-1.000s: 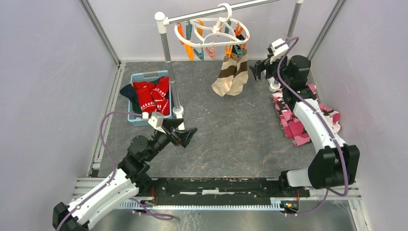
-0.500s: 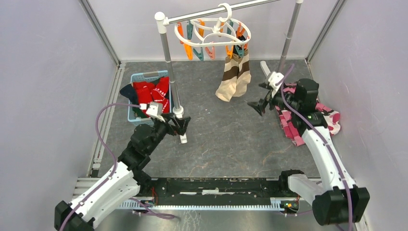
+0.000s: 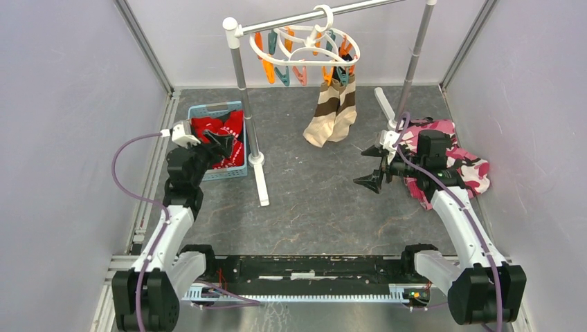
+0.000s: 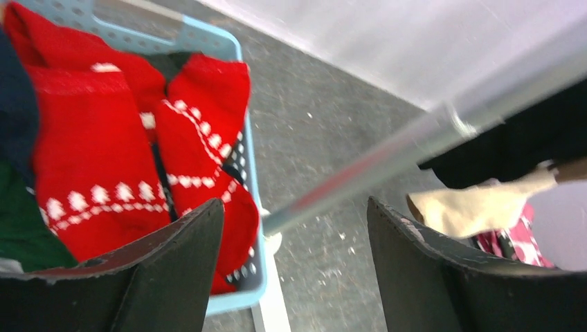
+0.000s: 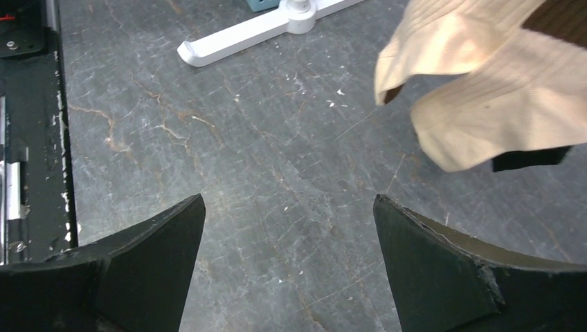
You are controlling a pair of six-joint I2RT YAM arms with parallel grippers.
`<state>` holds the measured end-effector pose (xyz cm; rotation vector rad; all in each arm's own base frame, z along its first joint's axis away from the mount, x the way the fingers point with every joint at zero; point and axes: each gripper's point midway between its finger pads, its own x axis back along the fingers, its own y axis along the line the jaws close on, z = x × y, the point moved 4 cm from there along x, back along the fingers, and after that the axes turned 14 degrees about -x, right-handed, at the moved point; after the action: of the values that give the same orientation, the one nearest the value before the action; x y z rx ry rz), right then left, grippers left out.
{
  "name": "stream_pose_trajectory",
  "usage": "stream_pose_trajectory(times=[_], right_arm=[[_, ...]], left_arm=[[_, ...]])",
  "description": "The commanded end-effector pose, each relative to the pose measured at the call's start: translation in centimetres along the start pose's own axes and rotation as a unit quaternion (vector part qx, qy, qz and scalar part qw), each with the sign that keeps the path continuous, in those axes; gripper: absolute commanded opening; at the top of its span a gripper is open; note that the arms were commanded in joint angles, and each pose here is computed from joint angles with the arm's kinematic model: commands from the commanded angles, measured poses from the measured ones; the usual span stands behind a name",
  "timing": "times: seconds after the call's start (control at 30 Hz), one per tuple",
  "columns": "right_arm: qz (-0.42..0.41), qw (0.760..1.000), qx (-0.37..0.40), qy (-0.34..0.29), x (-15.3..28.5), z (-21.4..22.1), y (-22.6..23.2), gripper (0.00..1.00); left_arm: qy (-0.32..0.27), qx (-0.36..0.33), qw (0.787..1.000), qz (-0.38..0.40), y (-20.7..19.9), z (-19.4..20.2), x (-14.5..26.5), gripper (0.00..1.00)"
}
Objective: Clip the socks to the hanger
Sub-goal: Pick up the sock from the bin.
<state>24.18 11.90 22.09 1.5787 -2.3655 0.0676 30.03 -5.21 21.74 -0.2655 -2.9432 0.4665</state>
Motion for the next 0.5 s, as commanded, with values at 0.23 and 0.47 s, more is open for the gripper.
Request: stream_pose_trajectory(times=[0.23,0.47], right_arm=[[-0.009,1.0,0.018,-0.001,0.3,-0.9,0.2,0.98],[-0.009,1.0,0.015,0.001,0.2,-0.7,0.1,0.98]], left_arm=[[0.039,0.057,0.984,-0.166,5.7,-0.8,-4.5,0.76],[0.071,0.079,0.957,-0.27,8.4,0.6,-5.1,0.83]])
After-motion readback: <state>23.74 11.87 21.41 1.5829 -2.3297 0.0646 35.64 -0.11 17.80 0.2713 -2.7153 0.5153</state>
